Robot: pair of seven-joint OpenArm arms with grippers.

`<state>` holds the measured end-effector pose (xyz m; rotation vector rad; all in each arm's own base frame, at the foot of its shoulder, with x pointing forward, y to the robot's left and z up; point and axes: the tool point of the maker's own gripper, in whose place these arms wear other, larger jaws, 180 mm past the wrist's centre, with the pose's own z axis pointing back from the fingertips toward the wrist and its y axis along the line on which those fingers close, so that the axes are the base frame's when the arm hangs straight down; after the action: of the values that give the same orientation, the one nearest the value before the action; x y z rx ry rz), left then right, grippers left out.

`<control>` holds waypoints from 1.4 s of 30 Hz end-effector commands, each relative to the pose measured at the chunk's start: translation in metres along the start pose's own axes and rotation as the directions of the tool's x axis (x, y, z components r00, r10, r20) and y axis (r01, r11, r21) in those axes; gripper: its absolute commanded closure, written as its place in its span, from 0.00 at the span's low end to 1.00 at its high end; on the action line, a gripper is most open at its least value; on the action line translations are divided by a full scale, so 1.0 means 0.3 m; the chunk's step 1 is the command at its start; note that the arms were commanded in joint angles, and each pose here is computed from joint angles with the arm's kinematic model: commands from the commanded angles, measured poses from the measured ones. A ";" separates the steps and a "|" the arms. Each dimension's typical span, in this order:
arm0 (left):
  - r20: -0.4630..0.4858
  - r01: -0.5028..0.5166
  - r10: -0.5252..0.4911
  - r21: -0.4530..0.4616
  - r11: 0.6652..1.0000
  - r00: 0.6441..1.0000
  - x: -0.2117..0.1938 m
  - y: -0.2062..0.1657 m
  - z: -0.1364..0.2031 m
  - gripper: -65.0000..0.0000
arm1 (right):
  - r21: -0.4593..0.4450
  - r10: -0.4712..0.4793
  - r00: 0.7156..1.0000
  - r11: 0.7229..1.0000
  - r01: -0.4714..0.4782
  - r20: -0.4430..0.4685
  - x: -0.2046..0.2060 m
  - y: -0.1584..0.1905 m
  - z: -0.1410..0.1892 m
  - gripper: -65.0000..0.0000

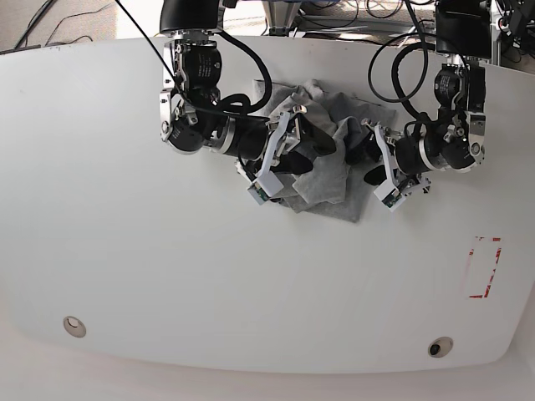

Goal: Layout the t-shirt on the table in an organized manner, then fold the t-shirt properly
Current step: 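Open the left gripper and move it away from the shirt, then tuck and flatten the shirt bundle edges with the right gripper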

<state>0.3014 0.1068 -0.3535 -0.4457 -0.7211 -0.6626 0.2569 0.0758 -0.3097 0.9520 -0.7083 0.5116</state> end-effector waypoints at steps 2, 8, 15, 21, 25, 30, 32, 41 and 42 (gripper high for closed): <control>0.107 0.034 -0.043 0.092 0.995 0.993 0.115 0.076 0.098 0.53 | 0.066 0.040 0.999 0.997 -0.040 -0.001 0.062 0.075 -0.086 0.43; 0.114 0.072 -0.101 0.231 0.970 0.988 0.192 0.210 0.227 0.53 | 0.072 0.113 0.993 0.991 -0.111 -0.019 0.081 0.108 -0.138 0.43; 0.155 0.045 -0.112 0.381 0.923 0.982 0.241 0.360 0.396 0.53 | -0.042 0.128 0.992 0.991 -0.127 0.020 0.148 -0.025 -0.053 0.44; 0.156 0.028 -0.109 0.447 0.894 0.982 0.233 0.423 0.485 0.53 | -0.142 0.176 0.984 0.974 -0.178 -0.026 0.143 -0.155 0.055 0.44; 0.150 0.013 -0.095 0.475 0.880 0.984 0.207 0.448 0.523 0.53 | -0.189 0.198 0.979 0.960 -0.205 -0.056 0.127 -0.204 0.115 0.44; 0.118 -0.002 -0.062 0.482 0.876 0.991 0.139 0.450 0.536 0.53 | -0.204 0.189 0.976 0.957 -0.207 -0.105 0.049 -0.215 0.155 0.44; 0.109 -0.001 -0.059 0.483 0.875 0.992 0.126 0.451 0.540 0.53 | -0.202 0.182 0.977 0.959 -0.201 -0.111 0.028 -0.206 0.158 0.44; 0.037 0.003 -0.023 0.472 0.882 0.999 0.027 0.433 0.537 0.54 | -0.122 0.150 0.983 0.979 -0.162 -0.107 -0.029 -0.102 0.077 0.44; 0.034 0.004 -0.022 0.470 0.883 0.999 0.023 0.431 0.536 0.54 | -0.115 0.150 0.983 0.980 -0.162 -0.108 -0.031 -0.095 0.071 0.44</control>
<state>0.3162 0.2865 -0.2748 -0.0223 -0.8493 -0.4524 0.2580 0.0236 -0.3462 0.6907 -0.6500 0.6227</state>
